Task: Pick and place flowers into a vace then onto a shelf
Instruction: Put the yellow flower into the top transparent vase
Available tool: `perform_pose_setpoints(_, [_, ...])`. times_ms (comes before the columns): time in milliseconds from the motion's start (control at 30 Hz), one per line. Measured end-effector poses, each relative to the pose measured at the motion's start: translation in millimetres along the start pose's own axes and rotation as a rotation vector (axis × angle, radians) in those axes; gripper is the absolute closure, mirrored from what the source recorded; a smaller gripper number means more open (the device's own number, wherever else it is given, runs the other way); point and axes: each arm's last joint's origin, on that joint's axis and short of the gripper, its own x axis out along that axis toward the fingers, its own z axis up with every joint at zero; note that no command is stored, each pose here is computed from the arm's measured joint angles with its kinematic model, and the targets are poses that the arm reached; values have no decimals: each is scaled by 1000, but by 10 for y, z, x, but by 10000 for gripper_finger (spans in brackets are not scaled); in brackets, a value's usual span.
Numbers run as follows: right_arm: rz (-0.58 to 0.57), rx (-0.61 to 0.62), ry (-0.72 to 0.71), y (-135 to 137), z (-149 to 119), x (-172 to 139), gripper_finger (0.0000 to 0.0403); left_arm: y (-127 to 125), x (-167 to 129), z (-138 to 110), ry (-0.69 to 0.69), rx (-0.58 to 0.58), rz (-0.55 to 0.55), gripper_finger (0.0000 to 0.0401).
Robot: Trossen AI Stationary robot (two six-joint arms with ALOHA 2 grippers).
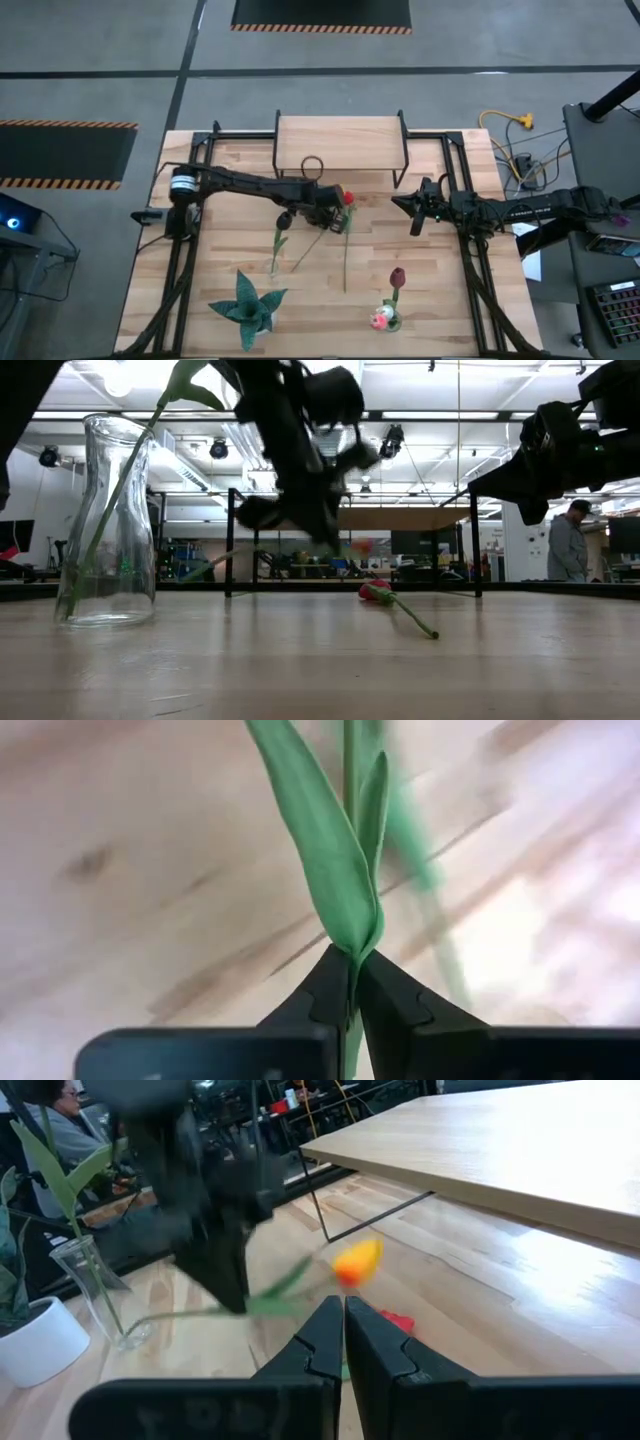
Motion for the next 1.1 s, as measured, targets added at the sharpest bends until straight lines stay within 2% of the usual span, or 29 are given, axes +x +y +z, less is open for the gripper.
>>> perform_pose_setpoints(133, [2, 1, -4, 2, 5, -1, 394, -85, -276, 34, -67, 118, -83, 399])
perform_pose_setpoints(500, [-4, 7, -22, 3, 20, -3, 394, -252, -1150, 92, -320, 326, -339, 399])
perform_pose_setpoints(633, [-49, 7, -43, -9, 28, -5, 394, -318, -1473, 83, -413, 478, -482, 400])
perform_pose_setpoints(767, [-116, 2, -76, -28, 41, -8, 394, -368, -1791, 65, -506, 565, -635, 400])
perform_pose_setpoints(1000, [-251, 27, -182, -53, 103, -21, 394, -407, -2207, -75, -520, 759, -900, 400])
perform_pose_setpoints(1100, [-266, 31, -202, -54, 118, -24, 394, -397, -2370, -202, -509, 908, -994, 400])
